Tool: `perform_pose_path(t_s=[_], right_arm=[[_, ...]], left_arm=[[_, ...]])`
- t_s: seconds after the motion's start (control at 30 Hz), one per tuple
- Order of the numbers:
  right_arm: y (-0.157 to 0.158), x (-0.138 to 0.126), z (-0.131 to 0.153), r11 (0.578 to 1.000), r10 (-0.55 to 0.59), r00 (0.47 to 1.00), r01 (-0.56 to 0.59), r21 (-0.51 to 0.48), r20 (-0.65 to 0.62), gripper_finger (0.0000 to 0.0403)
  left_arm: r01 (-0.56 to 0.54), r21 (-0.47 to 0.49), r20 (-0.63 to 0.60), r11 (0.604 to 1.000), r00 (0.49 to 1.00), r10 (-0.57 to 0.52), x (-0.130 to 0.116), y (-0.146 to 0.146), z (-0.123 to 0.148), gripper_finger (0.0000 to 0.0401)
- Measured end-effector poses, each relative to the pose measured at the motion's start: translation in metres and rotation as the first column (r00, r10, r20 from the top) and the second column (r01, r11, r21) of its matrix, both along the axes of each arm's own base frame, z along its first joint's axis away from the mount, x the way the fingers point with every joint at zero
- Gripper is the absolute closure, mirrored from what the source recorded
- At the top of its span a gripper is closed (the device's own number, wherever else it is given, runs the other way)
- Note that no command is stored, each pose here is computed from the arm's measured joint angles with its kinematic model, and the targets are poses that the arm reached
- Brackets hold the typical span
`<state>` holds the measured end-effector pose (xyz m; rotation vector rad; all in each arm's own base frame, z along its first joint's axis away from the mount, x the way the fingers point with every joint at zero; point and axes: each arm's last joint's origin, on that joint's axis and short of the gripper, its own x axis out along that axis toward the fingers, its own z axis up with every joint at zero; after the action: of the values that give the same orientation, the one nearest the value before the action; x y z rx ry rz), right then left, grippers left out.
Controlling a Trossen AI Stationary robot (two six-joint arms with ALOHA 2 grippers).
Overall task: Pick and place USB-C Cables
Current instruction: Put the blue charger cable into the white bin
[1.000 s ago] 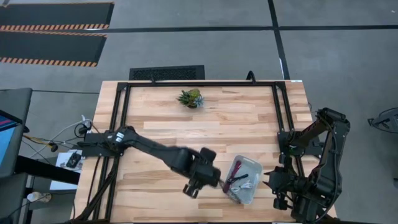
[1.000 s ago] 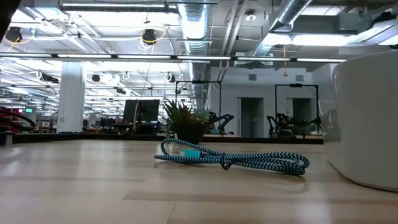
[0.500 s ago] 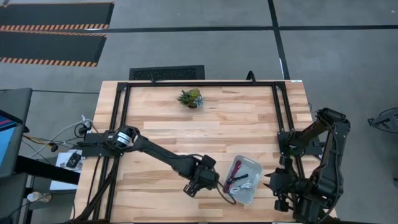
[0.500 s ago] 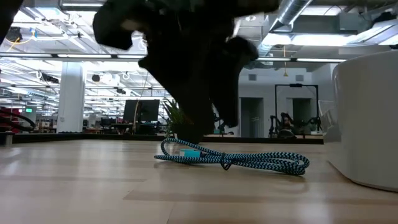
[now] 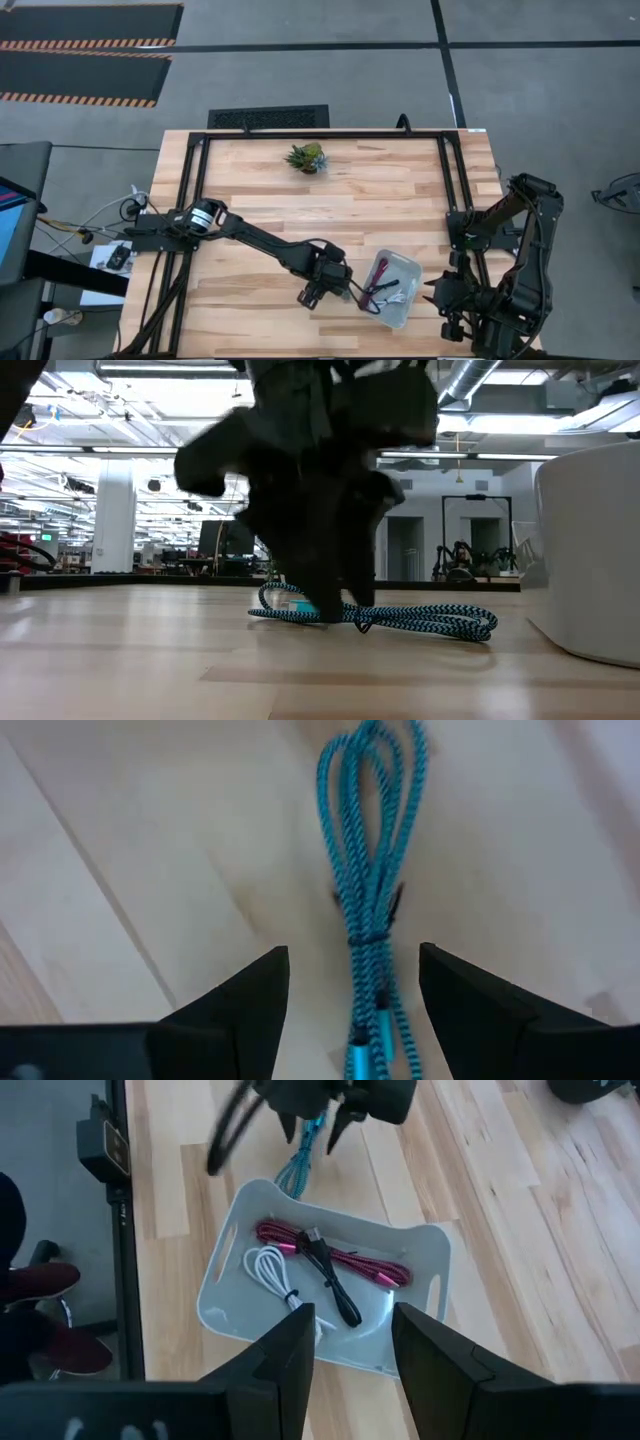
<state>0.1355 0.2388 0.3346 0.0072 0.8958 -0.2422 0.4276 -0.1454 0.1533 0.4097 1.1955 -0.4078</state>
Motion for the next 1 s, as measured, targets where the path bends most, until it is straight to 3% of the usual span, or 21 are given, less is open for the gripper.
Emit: perform_pose_path(t_s=[0.37,0.5,0.77,1.0], right_arm=[[0.000,0.000,0.000,1.000,0.000,1.000,0.000,0.003,0.002,0.0242],[0.000,0.000,0.000,1.000,0.000,1.000,0.000,0.003,0.002,0.0242],[0.001,0.000,-0.006,1.000,-0.010,1.000,0.010,0.006,0.003,0.0242],[0.003,0.000,-0.014,1.000,-0.009,1.000,0.009,0.007,0.003,0.0242]], left_arm=[[-0.068,-0.025,-0.025,0.997,0.997,0.067,-0.005,0.006,-0.012,0.0199],[-0.095,-0.025,-0.046,0.995,0.995,0.094,-0.006,0.008,-0.012,0.0244],[-0.154,-0.018,-0.058,0.988,0.986,0.153,-0.004,0.018,-0.013,0.0382],[-0.229,0.019,-0.052,0.973,0.972,0.230,-0.003,0.021,-0.011,0.0390]])
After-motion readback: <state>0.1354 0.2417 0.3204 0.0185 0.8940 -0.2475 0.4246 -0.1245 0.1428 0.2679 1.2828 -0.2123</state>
